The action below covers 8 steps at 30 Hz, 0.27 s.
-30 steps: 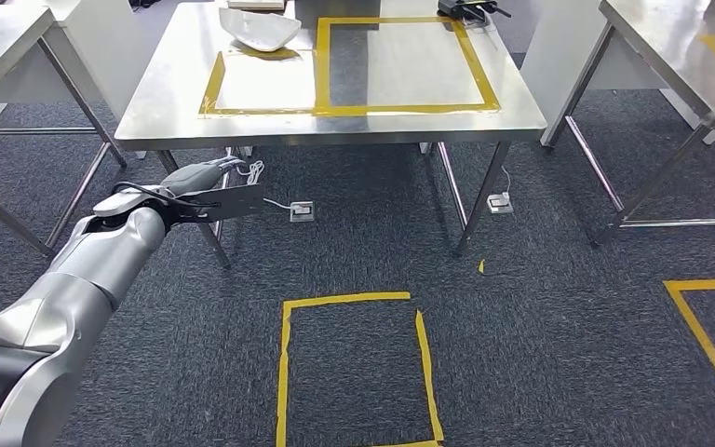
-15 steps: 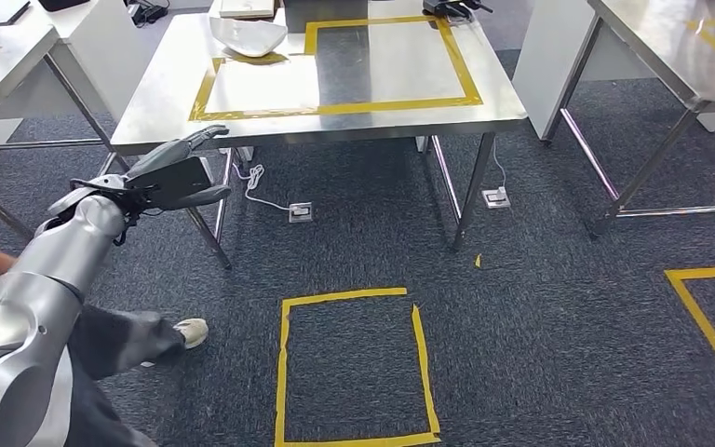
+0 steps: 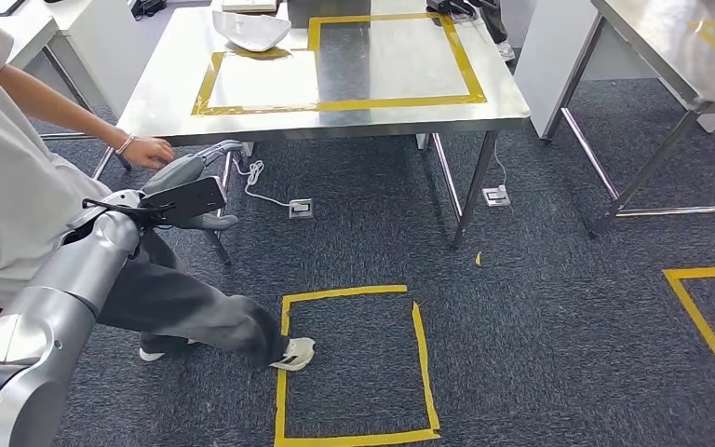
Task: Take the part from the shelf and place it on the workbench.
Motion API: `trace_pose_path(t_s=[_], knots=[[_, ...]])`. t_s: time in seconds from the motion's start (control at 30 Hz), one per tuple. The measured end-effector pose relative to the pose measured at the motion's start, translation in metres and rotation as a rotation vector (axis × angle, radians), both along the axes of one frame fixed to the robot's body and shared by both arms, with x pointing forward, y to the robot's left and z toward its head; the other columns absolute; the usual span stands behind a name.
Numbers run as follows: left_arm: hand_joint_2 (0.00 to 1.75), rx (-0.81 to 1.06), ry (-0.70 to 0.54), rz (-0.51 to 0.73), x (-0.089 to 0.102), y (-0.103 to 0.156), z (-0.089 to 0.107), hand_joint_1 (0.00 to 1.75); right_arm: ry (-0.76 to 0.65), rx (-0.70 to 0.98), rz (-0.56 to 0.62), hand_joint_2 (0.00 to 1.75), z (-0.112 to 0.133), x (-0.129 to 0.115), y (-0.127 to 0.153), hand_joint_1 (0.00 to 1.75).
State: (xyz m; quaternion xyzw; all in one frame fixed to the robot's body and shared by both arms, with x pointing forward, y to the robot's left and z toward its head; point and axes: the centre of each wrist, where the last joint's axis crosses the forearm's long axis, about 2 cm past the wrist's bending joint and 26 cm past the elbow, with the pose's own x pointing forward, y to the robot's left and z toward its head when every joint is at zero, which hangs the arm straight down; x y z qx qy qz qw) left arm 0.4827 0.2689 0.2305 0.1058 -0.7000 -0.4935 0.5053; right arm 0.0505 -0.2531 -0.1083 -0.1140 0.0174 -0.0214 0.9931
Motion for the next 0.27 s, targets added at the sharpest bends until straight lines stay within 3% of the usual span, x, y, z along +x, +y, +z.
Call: trace_pose_path(t_s=[0.27], knots=[[1.75,0.0,0.001,-0.009,-0.0003,-0.0057,0.0001,0.0,0.0,-0.007,-0.002,1.75,0.0,-0.0001,-0.0002,0.0]])
